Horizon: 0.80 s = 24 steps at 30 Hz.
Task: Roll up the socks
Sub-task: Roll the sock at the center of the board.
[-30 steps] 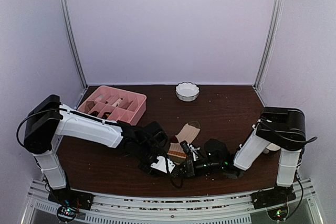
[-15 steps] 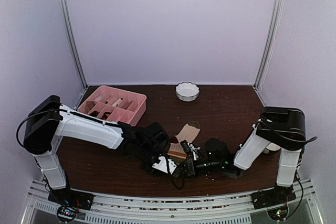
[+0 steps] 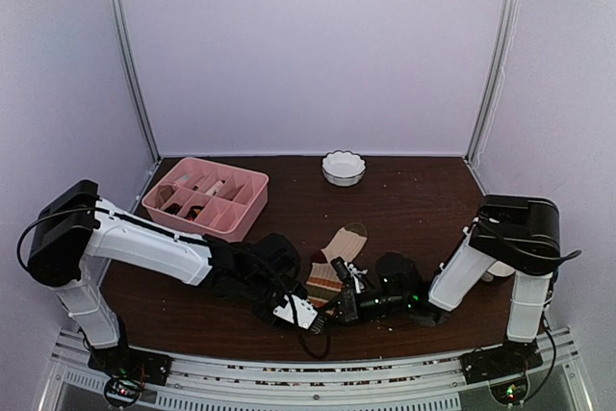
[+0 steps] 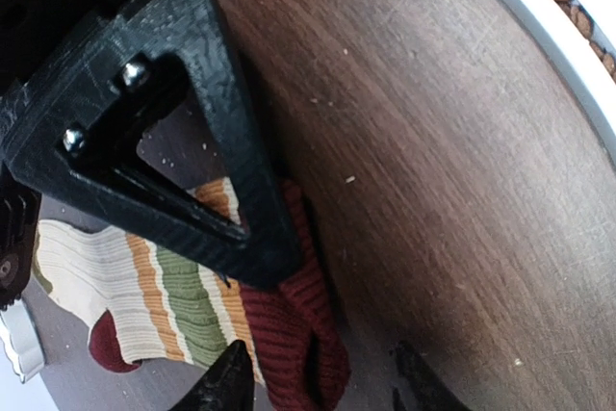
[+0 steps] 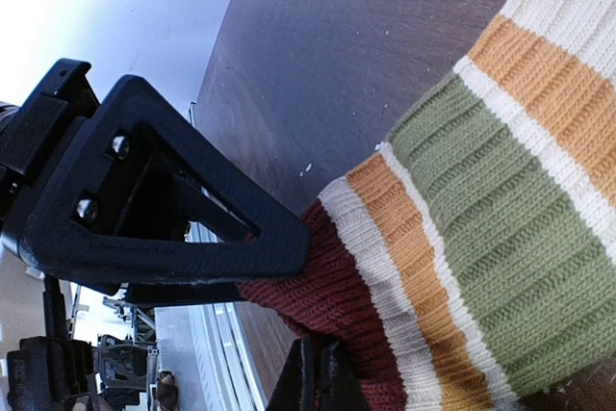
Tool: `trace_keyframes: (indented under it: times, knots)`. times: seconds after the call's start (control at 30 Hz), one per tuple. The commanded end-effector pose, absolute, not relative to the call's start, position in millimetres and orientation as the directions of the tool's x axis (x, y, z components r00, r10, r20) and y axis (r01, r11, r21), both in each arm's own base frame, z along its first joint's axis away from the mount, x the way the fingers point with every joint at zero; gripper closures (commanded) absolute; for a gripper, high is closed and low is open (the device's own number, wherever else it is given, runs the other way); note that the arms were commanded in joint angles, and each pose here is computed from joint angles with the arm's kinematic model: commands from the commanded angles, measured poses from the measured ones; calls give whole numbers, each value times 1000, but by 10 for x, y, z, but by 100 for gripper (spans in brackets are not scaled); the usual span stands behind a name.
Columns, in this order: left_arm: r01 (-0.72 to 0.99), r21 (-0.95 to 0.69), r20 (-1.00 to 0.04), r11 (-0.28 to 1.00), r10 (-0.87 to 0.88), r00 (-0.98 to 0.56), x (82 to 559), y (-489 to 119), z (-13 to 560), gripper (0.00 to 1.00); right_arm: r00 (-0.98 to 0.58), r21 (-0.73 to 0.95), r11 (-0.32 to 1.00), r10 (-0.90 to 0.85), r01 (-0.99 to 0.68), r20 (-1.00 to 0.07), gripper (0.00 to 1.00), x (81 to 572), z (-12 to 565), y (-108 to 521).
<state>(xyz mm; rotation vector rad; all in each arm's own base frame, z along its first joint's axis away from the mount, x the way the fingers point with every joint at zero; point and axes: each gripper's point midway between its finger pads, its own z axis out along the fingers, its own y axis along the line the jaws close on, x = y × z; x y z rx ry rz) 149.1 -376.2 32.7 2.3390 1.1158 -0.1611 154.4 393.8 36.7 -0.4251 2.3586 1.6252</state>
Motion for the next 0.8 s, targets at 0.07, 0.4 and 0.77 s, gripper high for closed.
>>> trace_keyframes:
  times: [0.07, 0.4, 0.77]
  knots:
    - [697, 510, -311, -505, 647, 696, 1517, -3879, 445, 51, -925, 875, 302, -92, -379, -369, 100, 1563, 472, 3962]
    - [662, 567, -285, -491, 637, 716, 1546, -3915, 454, 53, -928, 880, 295, -98, -371, -359, 100, 1544, 478, 3966]
    - [658, 556, -273, -508, 636, 722, 1493, -3846, 380, 82, -931, 885, 287, -97, -366, -353, 100, 1543, 485, 3973]
